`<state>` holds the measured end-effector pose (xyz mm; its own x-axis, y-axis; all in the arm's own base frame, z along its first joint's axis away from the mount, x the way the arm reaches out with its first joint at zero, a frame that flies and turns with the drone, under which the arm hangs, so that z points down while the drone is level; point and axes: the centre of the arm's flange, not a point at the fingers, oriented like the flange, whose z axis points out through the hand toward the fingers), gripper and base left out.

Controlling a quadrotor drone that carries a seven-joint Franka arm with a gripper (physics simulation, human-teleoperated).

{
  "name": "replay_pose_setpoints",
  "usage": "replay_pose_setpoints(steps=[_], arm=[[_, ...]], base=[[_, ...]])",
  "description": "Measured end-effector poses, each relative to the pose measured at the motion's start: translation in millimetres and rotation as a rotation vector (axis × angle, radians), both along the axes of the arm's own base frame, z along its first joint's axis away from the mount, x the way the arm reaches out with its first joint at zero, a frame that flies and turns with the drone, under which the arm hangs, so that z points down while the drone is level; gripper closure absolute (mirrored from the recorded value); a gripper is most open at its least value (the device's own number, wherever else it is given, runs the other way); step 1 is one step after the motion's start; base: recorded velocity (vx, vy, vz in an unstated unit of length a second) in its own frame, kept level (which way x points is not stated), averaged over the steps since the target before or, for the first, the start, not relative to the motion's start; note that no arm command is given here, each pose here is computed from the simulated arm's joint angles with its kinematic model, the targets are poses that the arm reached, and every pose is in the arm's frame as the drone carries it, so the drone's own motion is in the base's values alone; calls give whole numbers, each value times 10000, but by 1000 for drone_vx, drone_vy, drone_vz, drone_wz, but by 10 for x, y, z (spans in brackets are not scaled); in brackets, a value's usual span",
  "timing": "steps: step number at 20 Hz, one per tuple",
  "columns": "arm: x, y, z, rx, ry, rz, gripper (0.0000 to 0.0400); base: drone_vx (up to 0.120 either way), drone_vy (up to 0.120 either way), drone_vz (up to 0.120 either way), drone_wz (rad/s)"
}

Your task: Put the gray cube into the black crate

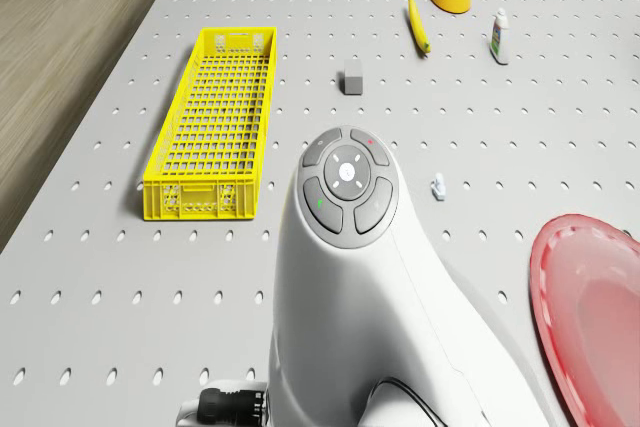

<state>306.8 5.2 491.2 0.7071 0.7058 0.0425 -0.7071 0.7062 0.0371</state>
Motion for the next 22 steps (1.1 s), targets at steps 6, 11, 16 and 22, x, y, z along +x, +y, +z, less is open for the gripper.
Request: replay_pose_setpoints(steps=[6, 11, 16, 22], arm=[[0, -36, -3, -364, 14, -8, 0], [0, -47, -4, -475, 18, -10, 0], [0, -51, -4, -520, 21, -10, 0], [0, -53, -4, -539, 22, -10, 0]], base=[[120, 0, 0, 0], [120, 0, 0, 0], [120, 0, 0, 0], [120, 0, 0, 0]])
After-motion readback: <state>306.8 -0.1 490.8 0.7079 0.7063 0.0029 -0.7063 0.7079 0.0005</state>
